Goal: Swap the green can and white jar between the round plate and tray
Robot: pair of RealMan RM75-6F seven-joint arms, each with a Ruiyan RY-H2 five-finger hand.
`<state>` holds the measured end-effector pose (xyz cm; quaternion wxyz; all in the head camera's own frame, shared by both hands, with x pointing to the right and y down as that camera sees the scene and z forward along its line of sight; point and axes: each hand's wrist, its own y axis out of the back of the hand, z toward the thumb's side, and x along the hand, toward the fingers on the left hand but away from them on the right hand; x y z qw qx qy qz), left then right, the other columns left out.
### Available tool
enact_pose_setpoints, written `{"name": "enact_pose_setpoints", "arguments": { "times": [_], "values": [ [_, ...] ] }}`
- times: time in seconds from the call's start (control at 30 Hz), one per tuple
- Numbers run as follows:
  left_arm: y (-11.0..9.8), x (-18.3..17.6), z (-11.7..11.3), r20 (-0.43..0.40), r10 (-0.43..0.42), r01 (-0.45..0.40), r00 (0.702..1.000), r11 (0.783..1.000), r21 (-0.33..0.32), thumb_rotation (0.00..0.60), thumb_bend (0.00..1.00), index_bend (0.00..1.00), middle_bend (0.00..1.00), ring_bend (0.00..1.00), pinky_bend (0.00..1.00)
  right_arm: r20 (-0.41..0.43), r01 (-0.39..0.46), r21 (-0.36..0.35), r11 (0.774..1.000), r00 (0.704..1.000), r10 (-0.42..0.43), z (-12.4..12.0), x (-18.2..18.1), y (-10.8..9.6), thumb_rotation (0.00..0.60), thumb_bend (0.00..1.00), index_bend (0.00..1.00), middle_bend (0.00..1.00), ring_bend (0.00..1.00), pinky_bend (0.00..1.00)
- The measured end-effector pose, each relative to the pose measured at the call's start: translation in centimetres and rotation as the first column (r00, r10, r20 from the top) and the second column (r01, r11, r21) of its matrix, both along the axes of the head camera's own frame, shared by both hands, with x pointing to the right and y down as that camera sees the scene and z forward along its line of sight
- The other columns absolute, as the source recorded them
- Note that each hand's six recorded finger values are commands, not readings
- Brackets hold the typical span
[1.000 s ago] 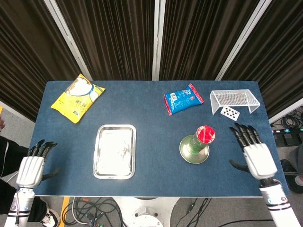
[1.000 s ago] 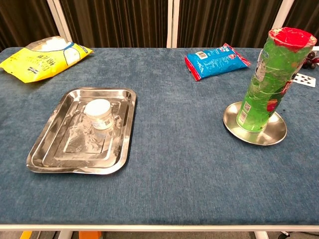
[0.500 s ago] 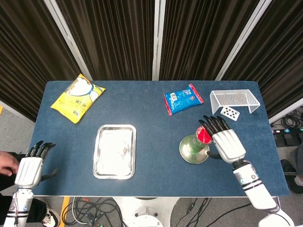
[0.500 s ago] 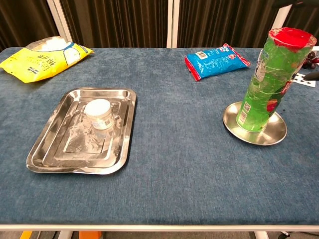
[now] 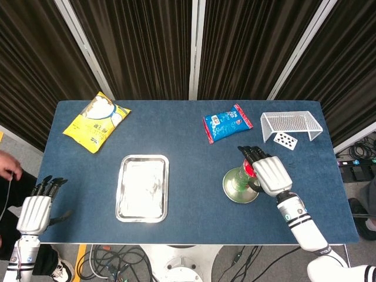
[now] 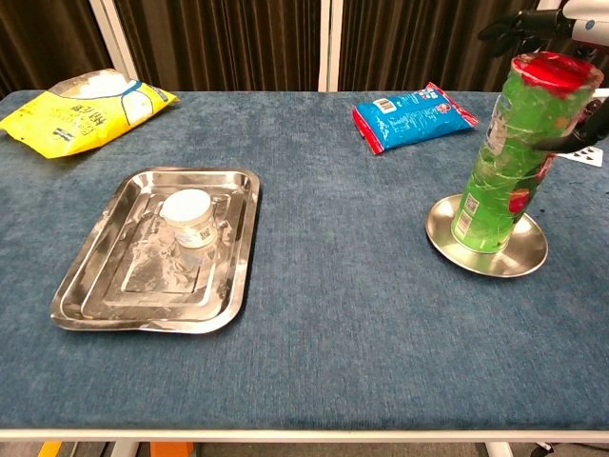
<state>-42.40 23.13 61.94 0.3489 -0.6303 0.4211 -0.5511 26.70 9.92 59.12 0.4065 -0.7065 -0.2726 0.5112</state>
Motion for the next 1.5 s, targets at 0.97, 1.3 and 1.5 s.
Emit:
{"name": "enact_pose_setpoints", "arguments": {
  "times": [0.97, 1.3, 1.5],
  "values": [
    [0.1, -0.1, 0.0, -0.008, 0.007, -0.007, 1.0, 1.0, -0.006, 0.6, 0.09, 0.18, 0.17, 0.08, 0.2, 0.154, 0.15, 0.141, 0.979, 0.973, -0.172, -2.4, -10.9, -4.2, 0.6, 0.28, 0.31, 0.33, 0.34, 0.53],
    [0.5, -0.7, 0.4, -0.004, 0.001, -0.001, 1.0, 1.0, -0.02, 0.6, 0.09, 0.18, 0.17, 0.08, 0.2, 0.14, 0.213, 0.124, 0.969, 0.963, -0.23, 1.4, -16.7, -5.7, 0.6, 0.28, 0.31, 0.3, 0.34, 0.49],
    [0.7, -1.2, 0.4, -0.002, -0.008, 0.008, 1.0, 1.0, -0.02, 0.6, 0.09, 0.18, 0.17, 0.08, 0.2, 0.134, 0.228, 0.107, 0.968, 0.961, -0.241, 2.5, -18.1, -5.8, 0.6, 0.27, 0.28, 0.27, 0.32, 0.44]
  ]
}}
